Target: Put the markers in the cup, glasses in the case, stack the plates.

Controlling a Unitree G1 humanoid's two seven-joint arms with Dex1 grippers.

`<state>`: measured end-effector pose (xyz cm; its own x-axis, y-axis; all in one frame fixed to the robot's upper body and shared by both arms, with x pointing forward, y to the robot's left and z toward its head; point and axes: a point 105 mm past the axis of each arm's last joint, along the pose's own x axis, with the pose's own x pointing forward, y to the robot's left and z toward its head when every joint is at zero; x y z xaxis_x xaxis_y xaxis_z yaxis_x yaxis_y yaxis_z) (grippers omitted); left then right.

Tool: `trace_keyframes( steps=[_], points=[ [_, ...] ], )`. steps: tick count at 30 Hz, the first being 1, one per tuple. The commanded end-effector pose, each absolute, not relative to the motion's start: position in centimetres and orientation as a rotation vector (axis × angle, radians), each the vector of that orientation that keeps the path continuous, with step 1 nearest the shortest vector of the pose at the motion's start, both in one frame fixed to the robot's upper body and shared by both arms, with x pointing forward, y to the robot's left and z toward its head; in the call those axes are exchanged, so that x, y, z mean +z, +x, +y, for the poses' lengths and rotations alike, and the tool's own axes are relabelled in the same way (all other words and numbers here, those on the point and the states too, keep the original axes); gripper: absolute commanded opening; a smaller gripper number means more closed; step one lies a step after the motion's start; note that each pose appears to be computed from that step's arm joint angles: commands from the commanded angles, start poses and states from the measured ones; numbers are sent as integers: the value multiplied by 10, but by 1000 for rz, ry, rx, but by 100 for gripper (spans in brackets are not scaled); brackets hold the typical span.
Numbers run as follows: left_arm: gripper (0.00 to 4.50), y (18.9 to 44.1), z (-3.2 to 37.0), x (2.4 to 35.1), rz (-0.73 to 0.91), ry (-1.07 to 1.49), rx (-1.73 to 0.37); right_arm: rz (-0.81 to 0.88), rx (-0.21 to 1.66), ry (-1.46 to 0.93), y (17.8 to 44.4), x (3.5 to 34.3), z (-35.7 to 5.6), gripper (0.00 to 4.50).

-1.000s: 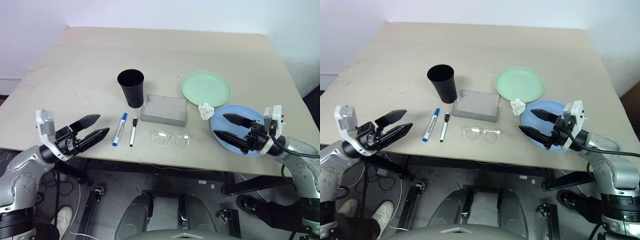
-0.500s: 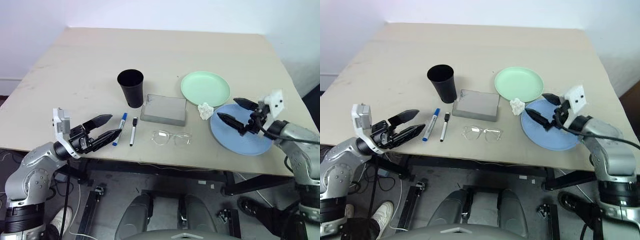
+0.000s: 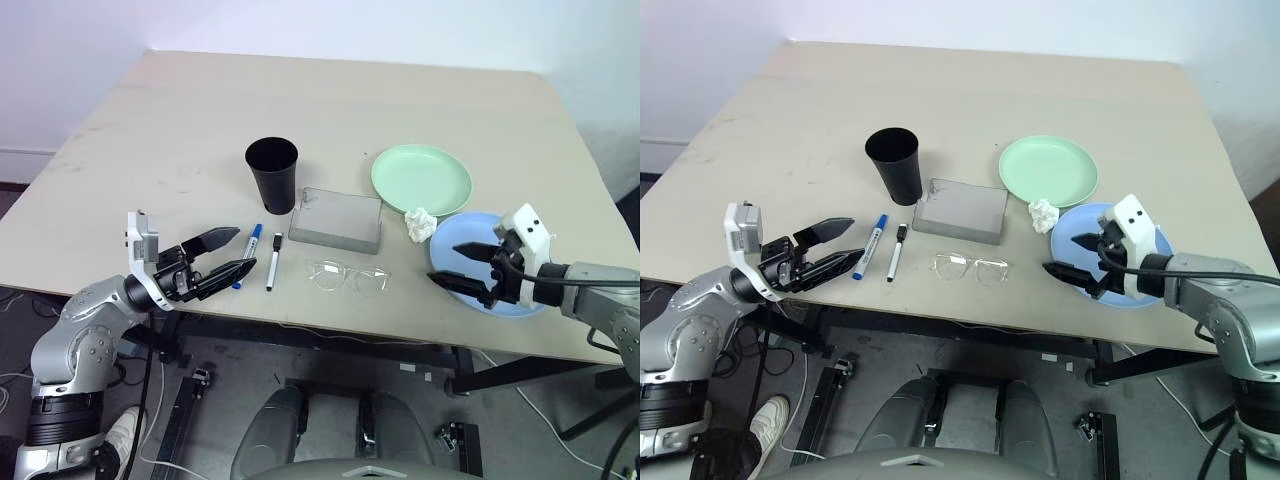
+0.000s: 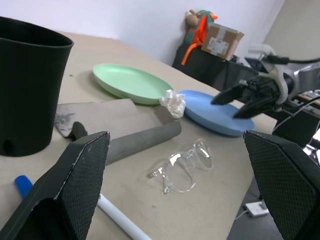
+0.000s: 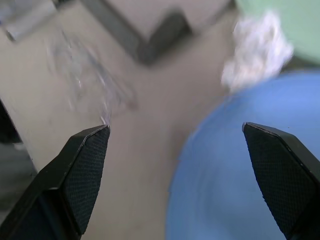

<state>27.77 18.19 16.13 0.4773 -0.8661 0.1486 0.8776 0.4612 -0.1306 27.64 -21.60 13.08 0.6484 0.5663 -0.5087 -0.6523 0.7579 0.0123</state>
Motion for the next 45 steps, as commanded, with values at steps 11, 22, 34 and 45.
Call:
trace_keyframes(
  steps=[11,22,34,45],
  points=[
    [450,278,175,168,-81,-120,-1103,530,644,-273,283,114,-219,389],
    [450,265,158,159,-85,97,-1206,527,656,-282,288,113,-219,22],
    [450,261,167,143,-75,148,-1186,449,680,-235,296,147,-220,1],
    [450,255,169,135,-71,158,-1206,410,627,-332,309,188,-244,1]
  ],
)
